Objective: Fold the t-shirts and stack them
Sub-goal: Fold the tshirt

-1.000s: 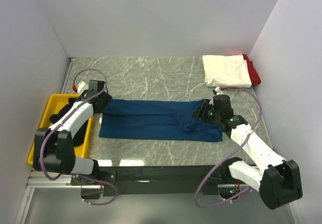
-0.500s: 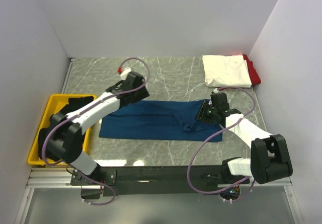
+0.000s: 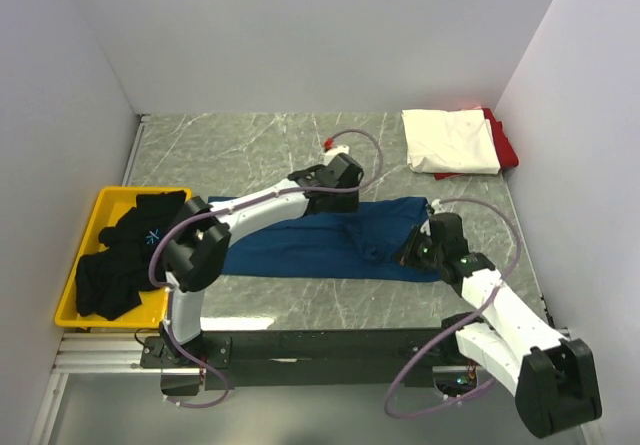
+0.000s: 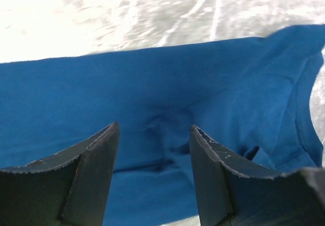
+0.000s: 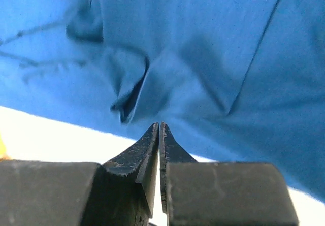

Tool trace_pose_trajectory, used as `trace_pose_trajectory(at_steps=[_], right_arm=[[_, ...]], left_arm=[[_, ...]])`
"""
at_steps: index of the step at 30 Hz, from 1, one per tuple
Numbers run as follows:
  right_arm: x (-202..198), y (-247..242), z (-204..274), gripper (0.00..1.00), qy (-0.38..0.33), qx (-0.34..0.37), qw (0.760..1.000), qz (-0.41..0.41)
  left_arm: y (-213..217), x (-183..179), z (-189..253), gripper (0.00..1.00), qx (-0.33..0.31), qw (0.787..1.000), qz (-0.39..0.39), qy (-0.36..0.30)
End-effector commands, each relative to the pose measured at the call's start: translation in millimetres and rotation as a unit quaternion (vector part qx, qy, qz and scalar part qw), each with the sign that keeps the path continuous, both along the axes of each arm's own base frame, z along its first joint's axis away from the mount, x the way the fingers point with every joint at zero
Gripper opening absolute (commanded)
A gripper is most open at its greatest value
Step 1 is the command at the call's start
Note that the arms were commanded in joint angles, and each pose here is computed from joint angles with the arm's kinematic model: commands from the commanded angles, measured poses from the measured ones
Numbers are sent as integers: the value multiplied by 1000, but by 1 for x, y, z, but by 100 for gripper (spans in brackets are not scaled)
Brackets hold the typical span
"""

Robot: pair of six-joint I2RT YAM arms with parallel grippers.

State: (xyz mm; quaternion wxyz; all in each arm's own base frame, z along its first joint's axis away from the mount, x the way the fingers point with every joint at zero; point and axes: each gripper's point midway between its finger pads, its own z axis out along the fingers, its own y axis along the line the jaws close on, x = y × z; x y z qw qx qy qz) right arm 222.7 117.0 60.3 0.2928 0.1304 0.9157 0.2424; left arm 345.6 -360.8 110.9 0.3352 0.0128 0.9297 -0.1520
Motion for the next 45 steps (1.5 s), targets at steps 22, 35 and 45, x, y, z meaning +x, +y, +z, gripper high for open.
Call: trace_pose_trajectory(at_steps=[22,35,45], right_arm=[[53,-18,47,33,-52,-9,994,-91],[97,-16,13,34,-7,-41,997,-71],[101,-10,-12,43,28,-50,997,-42]], left_arm=[[-56,-30,-40,10,83,990,-112,-15],[-29,-47,-39,8,84,991,-101,-9],[-22,-54,-46,6,84,991,-101,-2]])
